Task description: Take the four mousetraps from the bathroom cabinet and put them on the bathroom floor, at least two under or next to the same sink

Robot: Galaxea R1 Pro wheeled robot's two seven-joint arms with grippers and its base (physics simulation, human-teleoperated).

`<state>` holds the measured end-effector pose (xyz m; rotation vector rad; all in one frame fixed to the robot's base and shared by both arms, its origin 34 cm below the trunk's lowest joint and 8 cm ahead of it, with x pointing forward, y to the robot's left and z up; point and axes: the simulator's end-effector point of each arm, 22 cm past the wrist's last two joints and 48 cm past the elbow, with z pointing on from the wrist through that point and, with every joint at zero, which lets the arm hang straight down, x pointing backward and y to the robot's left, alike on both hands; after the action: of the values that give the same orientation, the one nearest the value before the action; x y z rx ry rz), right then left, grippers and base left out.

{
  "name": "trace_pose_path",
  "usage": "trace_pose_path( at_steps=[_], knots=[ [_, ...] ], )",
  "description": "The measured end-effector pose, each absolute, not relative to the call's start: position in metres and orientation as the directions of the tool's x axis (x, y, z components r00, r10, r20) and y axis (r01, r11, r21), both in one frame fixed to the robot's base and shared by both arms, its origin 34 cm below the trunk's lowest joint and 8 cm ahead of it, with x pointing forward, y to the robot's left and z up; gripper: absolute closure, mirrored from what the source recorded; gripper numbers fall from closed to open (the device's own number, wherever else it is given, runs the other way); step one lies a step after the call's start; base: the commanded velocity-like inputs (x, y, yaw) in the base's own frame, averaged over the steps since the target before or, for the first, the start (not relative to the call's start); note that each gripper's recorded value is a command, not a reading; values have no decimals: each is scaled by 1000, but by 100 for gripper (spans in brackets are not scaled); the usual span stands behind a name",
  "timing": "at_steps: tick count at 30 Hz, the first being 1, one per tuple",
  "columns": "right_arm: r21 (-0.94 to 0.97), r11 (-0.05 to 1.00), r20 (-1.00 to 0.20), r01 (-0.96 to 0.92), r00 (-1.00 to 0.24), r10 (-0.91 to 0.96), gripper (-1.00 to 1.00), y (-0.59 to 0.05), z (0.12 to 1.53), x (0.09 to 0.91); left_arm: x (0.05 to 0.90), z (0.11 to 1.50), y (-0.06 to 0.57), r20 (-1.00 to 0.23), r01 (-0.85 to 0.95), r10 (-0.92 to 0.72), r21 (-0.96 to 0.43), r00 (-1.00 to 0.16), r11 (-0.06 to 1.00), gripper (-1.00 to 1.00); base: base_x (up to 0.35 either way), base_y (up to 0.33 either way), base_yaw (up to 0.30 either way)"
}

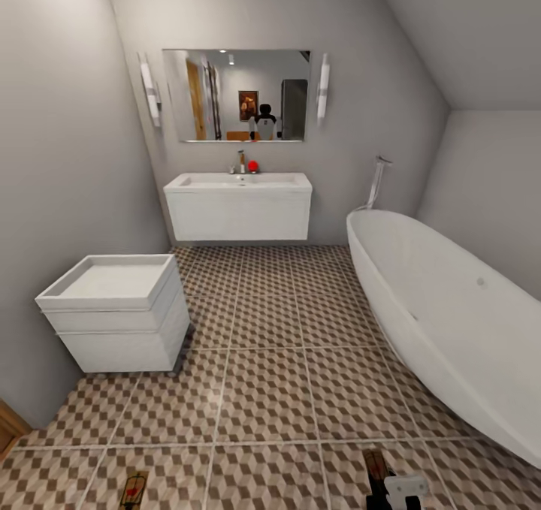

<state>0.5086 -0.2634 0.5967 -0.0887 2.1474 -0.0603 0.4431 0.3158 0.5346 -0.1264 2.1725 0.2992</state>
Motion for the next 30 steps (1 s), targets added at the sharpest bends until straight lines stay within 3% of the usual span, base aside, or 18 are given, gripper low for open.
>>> trace_pose_path(
  at_steps=[17,30],
  knots=[
    [-78,996,-834,-40,-545,-87,100,-264,597,508,443,535,316,-814,-200,21,167,-581,965,100,207,-143,23],
    [-78,996,-834,-40,-545,-87,100,-263,597,508,443,535,316,-814,-200,21,167,-580,965,100,207,-14,14]
  ],
)
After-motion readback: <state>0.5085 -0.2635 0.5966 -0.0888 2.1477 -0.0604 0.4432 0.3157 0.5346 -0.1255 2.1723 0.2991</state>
